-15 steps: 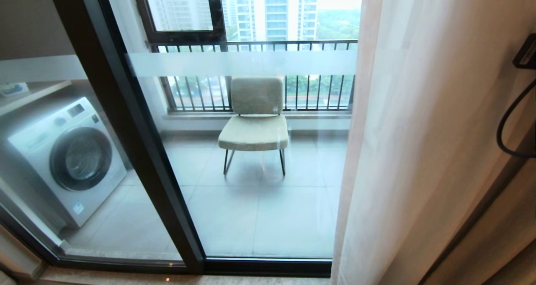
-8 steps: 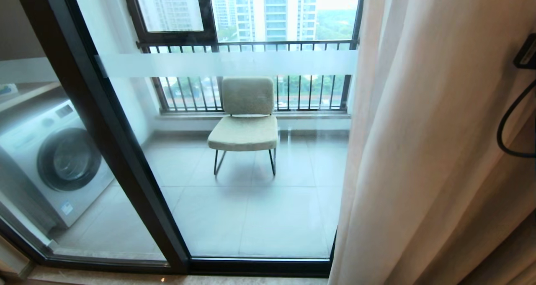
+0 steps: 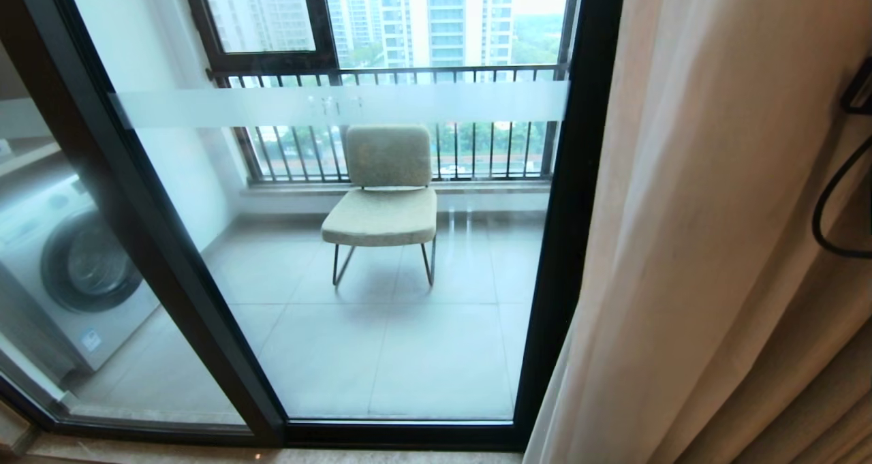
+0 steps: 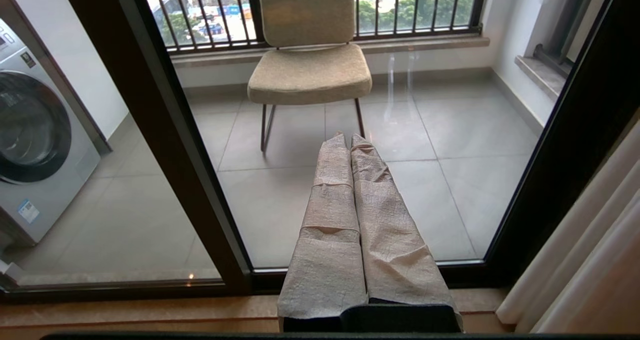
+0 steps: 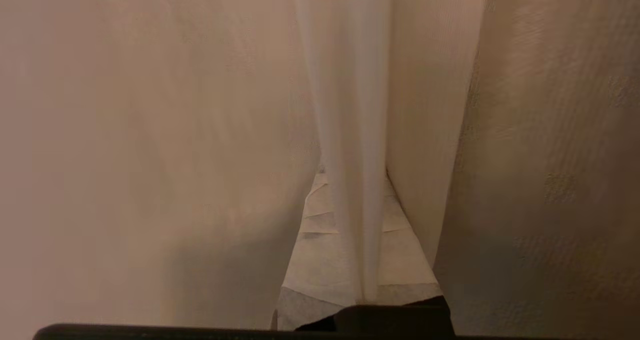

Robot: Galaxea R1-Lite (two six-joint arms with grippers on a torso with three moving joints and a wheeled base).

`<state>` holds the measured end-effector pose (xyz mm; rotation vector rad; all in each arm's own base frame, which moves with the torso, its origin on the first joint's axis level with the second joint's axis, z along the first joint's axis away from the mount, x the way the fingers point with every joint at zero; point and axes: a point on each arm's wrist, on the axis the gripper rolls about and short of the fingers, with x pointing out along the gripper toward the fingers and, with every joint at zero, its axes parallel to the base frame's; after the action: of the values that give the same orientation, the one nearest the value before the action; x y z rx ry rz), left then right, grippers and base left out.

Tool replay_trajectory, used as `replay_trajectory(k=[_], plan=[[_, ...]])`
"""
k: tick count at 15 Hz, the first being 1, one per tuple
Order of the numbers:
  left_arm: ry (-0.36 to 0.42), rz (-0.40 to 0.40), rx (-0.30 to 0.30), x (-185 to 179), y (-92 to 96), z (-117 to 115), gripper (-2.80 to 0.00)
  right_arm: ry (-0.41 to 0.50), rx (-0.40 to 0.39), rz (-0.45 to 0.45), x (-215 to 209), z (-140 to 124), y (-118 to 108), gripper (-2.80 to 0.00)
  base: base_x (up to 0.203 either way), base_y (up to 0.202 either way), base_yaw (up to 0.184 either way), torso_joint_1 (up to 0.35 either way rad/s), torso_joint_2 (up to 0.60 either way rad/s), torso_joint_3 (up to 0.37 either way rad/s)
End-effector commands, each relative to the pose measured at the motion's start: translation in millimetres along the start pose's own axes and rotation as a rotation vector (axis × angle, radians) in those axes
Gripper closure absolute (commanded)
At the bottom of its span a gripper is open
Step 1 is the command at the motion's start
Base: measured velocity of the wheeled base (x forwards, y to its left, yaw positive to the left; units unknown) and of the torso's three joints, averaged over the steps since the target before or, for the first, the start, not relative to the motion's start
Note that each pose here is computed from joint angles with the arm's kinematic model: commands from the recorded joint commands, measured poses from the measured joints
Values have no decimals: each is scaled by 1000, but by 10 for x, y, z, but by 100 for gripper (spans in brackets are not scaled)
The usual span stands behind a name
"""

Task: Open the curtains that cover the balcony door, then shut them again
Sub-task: Pull the inner curtains open on both sides

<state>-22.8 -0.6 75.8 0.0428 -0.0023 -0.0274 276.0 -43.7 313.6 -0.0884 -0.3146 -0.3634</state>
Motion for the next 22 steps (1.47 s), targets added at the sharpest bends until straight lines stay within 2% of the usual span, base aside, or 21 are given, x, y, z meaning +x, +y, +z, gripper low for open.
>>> replay_trajectory(k=[1,7,10,12,19,22], plan=[[0,0,0,0,0,0,0,-5,0,0,-3,3,2,0,0,0,0,0,0,0],[0,0,0,0,0,-1,0,-11,2,-1,12,21,3,0,0,0,0,0,0,0],[0,0,0,0,0,-1,0,-21,-7,-41,43,43,-116,0,0,0,0,0,0,0],[0,0,0,0,0,-1,0,-30,-12,-78,83,50,-260,0,0,0,0,0,0,0],[0,0,0,0,0,-1,0,-30,-60,-230,158,-9,-1051,0,0,0,0,0,0,0],[0,0,-1,0,0,-1,0,-13,-80,-325,125,-63,-1388,0,0,0,0,0,0,0]])
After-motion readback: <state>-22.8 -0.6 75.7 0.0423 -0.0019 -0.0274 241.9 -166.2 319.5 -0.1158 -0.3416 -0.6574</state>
